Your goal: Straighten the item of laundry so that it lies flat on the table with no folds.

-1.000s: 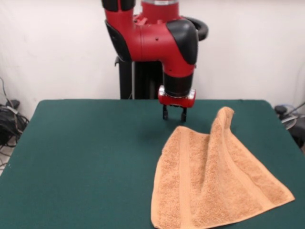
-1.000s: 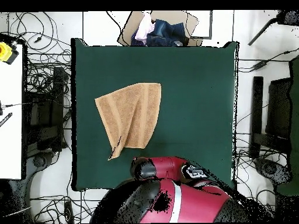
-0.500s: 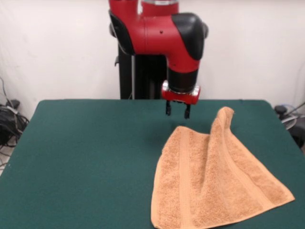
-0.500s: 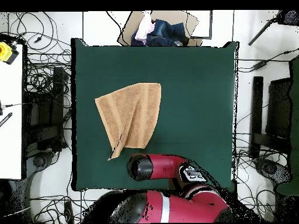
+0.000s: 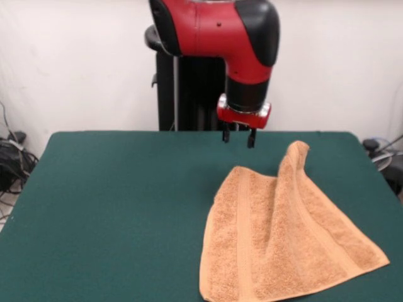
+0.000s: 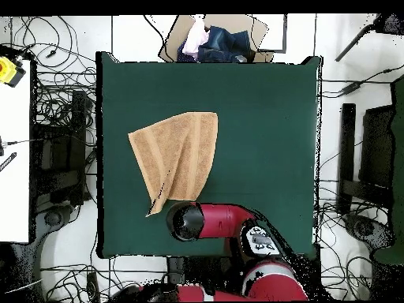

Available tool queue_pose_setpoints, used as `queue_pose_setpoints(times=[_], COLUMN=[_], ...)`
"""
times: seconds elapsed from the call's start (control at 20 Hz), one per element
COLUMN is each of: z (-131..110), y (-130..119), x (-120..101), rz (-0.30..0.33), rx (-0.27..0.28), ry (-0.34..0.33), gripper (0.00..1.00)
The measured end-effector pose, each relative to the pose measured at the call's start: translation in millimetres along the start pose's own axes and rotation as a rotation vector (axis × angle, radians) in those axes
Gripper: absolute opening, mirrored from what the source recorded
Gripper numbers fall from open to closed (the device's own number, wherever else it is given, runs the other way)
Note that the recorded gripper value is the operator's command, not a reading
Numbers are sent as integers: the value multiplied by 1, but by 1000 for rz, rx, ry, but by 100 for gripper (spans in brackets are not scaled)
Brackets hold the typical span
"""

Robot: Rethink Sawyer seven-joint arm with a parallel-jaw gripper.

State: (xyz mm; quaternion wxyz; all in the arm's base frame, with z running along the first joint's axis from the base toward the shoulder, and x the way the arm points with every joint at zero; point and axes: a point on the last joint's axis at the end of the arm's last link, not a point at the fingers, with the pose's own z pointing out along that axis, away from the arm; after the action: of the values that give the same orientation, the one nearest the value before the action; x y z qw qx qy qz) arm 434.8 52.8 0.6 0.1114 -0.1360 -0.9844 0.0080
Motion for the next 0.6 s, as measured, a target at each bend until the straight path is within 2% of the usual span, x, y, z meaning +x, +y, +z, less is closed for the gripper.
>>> queue_pose_setpoints(times=[0.3, 0.6], z=[9, 36], y=[0, 5], x=[2, 3], rz=[4, 3], rx=[-7, -41], ry=[1, -52], gripper=[100, 100])
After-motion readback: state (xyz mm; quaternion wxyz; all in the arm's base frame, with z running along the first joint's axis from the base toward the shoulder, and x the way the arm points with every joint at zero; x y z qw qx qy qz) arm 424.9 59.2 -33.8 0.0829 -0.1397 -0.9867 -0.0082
